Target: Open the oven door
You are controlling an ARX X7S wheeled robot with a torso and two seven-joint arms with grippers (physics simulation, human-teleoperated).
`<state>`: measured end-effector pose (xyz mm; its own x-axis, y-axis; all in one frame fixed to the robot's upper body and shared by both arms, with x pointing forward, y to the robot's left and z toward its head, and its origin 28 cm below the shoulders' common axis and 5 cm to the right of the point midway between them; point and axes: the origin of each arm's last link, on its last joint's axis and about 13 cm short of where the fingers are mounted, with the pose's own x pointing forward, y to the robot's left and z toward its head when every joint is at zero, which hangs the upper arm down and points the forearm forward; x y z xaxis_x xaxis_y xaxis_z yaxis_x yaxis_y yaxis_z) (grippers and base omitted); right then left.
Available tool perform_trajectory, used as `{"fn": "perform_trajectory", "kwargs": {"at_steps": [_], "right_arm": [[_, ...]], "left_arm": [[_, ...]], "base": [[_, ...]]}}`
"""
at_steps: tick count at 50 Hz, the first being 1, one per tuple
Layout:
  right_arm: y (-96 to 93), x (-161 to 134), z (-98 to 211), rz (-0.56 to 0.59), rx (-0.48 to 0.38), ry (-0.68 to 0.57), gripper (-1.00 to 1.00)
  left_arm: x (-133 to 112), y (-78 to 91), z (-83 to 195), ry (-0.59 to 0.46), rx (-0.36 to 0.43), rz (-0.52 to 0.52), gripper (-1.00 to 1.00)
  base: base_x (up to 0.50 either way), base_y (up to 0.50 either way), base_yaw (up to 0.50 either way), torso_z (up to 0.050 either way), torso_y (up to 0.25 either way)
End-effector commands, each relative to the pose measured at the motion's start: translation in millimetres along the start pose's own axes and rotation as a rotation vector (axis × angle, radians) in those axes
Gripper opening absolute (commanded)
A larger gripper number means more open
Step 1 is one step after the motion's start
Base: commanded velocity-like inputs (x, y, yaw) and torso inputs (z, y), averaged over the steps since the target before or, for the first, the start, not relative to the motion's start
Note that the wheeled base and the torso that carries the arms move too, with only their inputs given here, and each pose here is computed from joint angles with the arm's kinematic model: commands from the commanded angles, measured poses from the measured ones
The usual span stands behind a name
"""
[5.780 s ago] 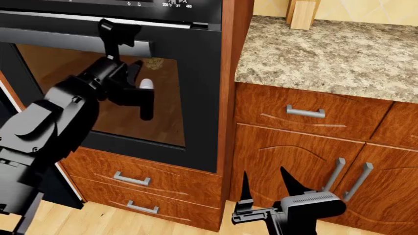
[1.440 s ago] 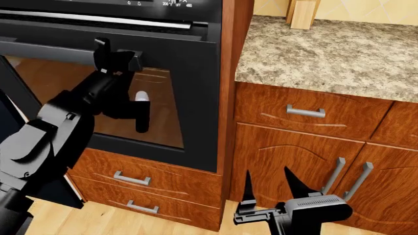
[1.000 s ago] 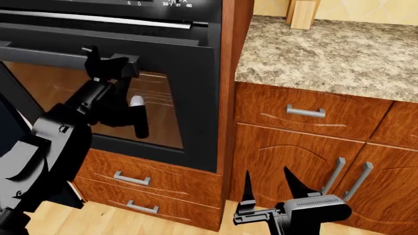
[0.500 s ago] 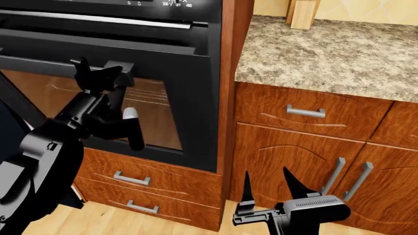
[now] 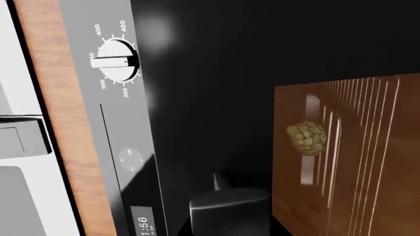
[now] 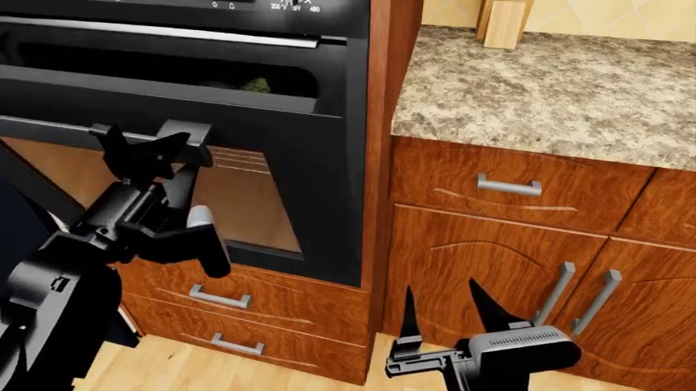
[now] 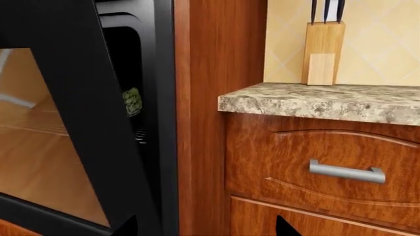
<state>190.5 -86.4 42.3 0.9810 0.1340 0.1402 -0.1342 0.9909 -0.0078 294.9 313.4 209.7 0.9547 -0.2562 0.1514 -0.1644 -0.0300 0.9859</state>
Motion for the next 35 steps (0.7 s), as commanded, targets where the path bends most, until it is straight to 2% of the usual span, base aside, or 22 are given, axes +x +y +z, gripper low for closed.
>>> {"fn": "perform_trajectory", "kwargs": {"at_steps": [1,35], "right_arm": [[0.8,-0.5,-1.3,0.002,-0.003,0.005,1.00],[1.7,-0.9,-1.6,0.005,-0.005,0.007,1.00]], "left_arm": [[-17.5,53.7,-10.8,0.040,0.140,0.394,-1.00],[-48.9,31.1,-7.5,0.059,0.135,0.429,-1.00]], "base": [[0.00,0.00,0.00,0.000,0.000],[0.00,0.00,0.00,0.002,0.009]]}}
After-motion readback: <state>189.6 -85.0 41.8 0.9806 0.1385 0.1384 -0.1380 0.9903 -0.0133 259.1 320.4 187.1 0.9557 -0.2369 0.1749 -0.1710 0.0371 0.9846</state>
